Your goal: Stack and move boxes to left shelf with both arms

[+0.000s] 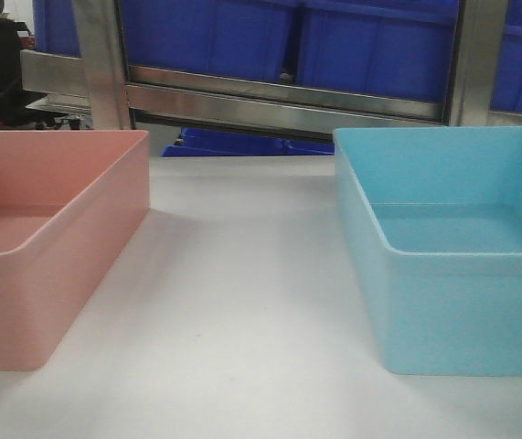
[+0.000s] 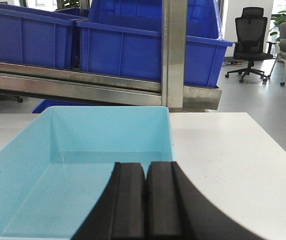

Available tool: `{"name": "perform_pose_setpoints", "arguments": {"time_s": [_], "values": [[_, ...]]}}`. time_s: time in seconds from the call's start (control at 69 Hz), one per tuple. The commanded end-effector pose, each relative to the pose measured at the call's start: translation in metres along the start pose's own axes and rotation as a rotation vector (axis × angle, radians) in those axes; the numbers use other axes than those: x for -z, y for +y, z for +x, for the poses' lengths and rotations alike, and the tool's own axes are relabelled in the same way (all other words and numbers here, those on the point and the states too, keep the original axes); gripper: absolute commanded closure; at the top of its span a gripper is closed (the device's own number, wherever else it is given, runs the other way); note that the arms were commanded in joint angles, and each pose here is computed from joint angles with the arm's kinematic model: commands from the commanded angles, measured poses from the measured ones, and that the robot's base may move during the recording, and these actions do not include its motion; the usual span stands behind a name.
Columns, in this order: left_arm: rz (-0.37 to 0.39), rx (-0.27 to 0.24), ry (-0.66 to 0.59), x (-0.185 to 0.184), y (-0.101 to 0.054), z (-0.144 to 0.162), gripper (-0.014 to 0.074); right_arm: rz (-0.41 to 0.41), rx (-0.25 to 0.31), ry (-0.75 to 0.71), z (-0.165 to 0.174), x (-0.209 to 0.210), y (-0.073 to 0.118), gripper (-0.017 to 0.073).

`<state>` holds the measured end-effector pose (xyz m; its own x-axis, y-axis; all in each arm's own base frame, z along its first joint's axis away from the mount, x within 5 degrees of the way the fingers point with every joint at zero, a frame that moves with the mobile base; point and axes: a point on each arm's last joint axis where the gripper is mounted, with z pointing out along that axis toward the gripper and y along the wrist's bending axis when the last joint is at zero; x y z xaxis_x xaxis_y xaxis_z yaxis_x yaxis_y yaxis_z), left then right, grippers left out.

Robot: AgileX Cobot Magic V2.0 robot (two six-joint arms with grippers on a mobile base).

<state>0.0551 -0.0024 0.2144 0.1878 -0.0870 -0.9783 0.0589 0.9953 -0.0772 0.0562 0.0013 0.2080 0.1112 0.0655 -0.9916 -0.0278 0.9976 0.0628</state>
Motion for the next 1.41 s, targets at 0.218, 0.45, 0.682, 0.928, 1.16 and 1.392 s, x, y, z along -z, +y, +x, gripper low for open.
{"name": "perform_pose_setpoints", "arguments": {"time_s": [0.218, 0.45, 0.682, 0.928, 1.16, 1.392], "values": [[0.004, 0.007, -0.075, 0.002, 0.0, 0.001, 0.0596, -0.01, 0.016, -0.118, -0.015, 0.002, 0.001, 0.051], [0.004, 0.007, -0.075, 0.002, 0.0, -0.001, 0.0596, -0.01, 0.016, -0.118, -0.015, 0.002, 0.001, 0.051], [0.001, -0.064, 0.047, -0.004, -0.002, -0.029, 0.0596, -0.01, 0.016, -0.118, -0.015, 0.002, 0.001, 0.051], [-0.024, -0.087, 0.293, -0.033, -0.004, -0.065, 0.0596, -0.01, 0.016, -0.118, -0.015, 0.002, 0.001, 0.051], [-0.038, 0.005, 0.649, -0.074, -0.008, -0.081, 0.0596, -0.01, 0.016, -0.118, -0.015, 0.002, 0.001, 0.051], [-0.042, 0.069, 0.853, -0.126, -0.011, -0.072, 0.0596, -0.01, 0.016, -0.118, -0.015, 0.002, 0.001, 0.051]]}}
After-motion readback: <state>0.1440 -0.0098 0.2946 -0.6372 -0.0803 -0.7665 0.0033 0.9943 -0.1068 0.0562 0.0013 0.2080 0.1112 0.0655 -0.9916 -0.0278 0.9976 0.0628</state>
